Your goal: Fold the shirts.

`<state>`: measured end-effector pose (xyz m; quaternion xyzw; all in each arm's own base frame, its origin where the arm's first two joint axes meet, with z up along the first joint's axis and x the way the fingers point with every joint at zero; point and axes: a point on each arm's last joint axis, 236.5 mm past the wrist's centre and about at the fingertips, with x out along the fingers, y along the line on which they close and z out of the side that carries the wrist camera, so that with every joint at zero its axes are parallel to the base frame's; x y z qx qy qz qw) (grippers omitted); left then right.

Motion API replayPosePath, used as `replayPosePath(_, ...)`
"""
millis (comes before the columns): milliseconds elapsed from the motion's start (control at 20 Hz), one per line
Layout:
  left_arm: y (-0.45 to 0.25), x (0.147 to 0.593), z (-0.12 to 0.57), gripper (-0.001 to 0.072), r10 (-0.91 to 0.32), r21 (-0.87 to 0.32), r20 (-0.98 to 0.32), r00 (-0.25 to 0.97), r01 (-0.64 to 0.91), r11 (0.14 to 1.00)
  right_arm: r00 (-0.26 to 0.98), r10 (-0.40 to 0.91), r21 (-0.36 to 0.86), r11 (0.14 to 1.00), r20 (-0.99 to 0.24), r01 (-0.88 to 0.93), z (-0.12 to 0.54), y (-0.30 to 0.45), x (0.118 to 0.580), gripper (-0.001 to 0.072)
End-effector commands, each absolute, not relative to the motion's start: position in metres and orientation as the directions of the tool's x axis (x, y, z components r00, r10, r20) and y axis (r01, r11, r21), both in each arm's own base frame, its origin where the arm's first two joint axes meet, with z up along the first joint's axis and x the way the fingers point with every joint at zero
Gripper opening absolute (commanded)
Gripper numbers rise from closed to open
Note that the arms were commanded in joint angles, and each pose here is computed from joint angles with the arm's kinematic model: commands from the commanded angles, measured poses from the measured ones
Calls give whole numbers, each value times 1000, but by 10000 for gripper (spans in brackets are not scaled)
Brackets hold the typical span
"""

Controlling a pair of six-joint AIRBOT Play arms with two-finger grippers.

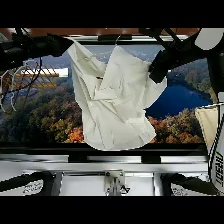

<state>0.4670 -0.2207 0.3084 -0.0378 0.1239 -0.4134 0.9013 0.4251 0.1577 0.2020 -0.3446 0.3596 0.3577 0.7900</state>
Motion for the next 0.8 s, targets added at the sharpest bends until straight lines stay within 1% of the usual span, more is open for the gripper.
replayPosePath(0, -260, 426, 353, 48, -817, -13, -137, 560, 824, 567, 506, 285, -292, 552, -814, -781, 201, 161, 428, 70)
replayPosePath(50, -264, 414, 350, 47, -820, 29, -175, 546, 835, 550, 542, 290, -294, 596, -789, -747, 208, 163, 435, 70)
replayPosePath(100, -266, 401, 339, 47, -813, 55, -244, 528, 845, 532, 576, 296, -298, 629, -762, -718, 216, 162, 442, 70)
replayPosePath(200, -264, 377, 311, 46, -787, 54, -395, 475, 867, 496, 615, 303, -311, 653, -728, -690, 228, 160, 448, 70)
replayPosePath(300, -260, 361, 273, 47, -734, 4, -543, 408, 875, 483, 621, 335, -301, 653, -709, -695, 238, 166, 442, 70)
replayPosePath(400, -253, 357, 232, 46, -663, -41, -648, 374, 852, 521, 638, 367, -299, 655, -677, -694, 254, 170, 435, 70)
replayPosePath(500, -257, 360, 205, 46, -648, -73, -672, 358, 839, 540, 663, 398, -314, 651, -635, -691, 275, 174, 424, 70)
replayPosePath(600, -260, 375, 198, 47, -649, -95, -644, 405, 799, 593, 666, 418, -320, 639, -618, -699, 289, 174, 410, 70)
replayPosePath(750, -257, 397, 212, 47, -649, -66, -579, 494, 765, 641, 685, 431, -336, 639, -588, -692, 307, 172, 396, 70)
